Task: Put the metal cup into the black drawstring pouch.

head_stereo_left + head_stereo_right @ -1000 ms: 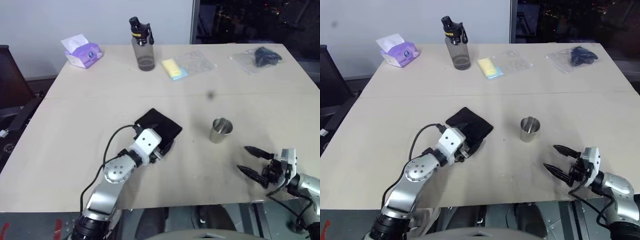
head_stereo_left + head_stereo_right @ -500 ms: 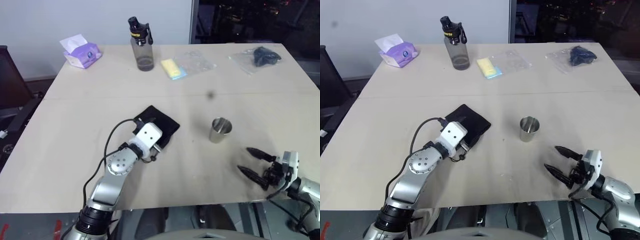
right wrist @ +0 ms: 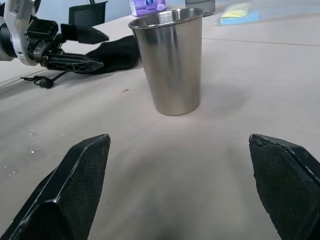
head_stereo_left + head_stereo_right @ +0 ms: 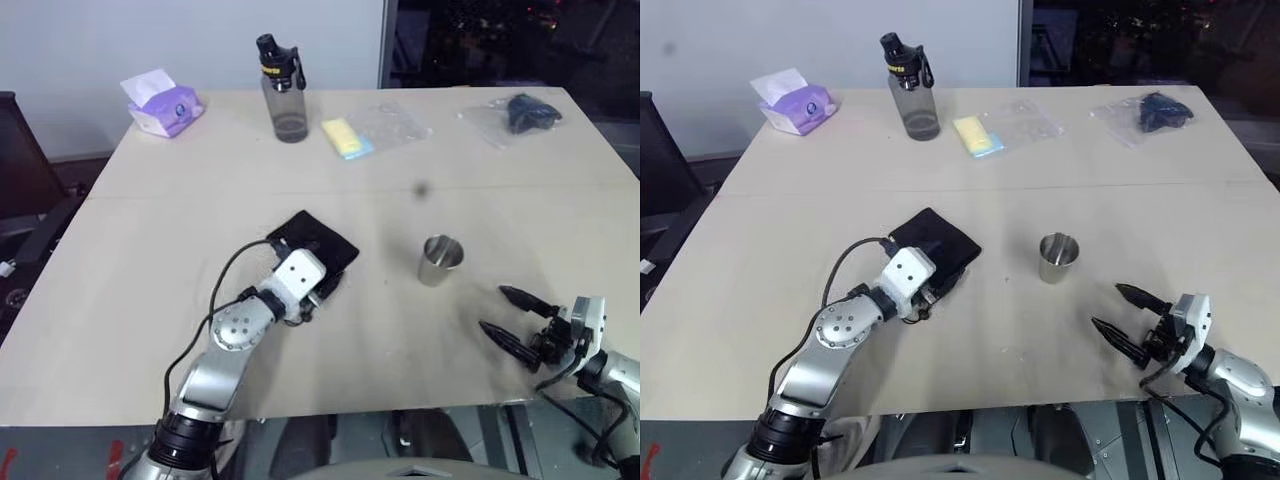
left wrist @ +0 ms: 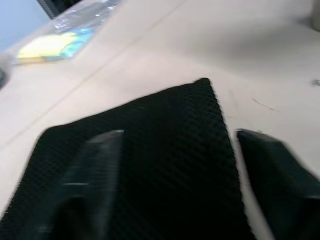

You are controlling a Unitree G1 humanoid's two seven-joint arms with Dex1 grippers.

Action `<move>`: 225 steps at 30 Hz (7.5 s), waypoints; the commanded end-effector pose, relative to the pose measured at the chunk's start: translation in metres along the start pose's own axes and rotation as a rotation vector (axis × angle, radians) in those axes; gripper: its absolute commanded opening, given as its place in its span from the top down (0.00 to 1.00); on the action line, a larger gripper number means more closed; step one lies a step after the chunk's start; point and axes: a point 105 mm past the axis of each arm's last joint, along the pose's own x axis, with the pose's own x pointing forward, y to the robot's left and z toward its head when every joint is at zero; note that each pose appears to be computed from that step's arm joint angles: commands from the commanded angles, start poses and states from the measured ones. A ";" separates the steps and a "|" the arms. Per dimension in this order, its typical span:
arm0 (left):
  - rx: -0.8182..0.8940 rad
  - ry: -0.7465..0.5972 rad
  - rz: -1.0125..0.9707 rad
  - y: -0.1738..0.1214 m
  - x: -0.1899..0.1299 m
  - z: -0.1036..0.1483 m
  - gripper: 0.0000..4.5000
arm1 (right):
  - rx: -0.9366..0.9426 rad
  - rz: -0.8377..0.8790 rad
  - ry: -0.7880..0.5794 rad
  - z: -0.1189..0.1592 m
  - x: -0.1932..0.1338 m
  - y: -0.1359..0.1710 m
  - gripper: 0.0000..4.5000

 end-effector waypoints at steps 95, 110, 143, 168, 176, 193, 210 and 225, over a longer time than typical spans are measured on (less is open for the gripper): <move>-0.758 -0.176 -0.272 -0.023 0.022 0.104 1.00 | 0.388 0.026 -0.202 0.090 0.202 0.054 0.98; -0.803 -0.195 -0.317 -0.036 0.021 0.110 1.00 | -0.071 -0.016 -0.033 0.063 0.228 0.040 0.98; -1.076 -0.255 -0.136 0.011 0.067 0.109 1.00 | 0.101 0.025 0.238 0.024 0.135 0.054 0.41; -1.214 -0.308 -0.125 0.017 0.073 0.120 1.00 | 0.096 -0.296 -0.049 0.030 0.201 0.021 1.00; -1.146 -0.374 -0.036 0.034 0.067 0.117 1.00 | -0.355 -0.360 0.060 0.053 0.177 -0.018 1.00; -0.395 -0.094 -0.425 0.047 -0.001 0.059 0.02 | -1.187 -0.332 -0.156 0.223 0.195 -0.042 1.00; 0.008 -0.450 -0.290 0.079 0.039 0.166 0.02 | -1.176 -0.129 -0.246 0.232 0.217 0.019 1.00; -0.003 -0.523 -0.369 0.072 0.045 0.185 0.02 | -1.178 -0.085 -0.259 0.233 0.224 0.035 1.00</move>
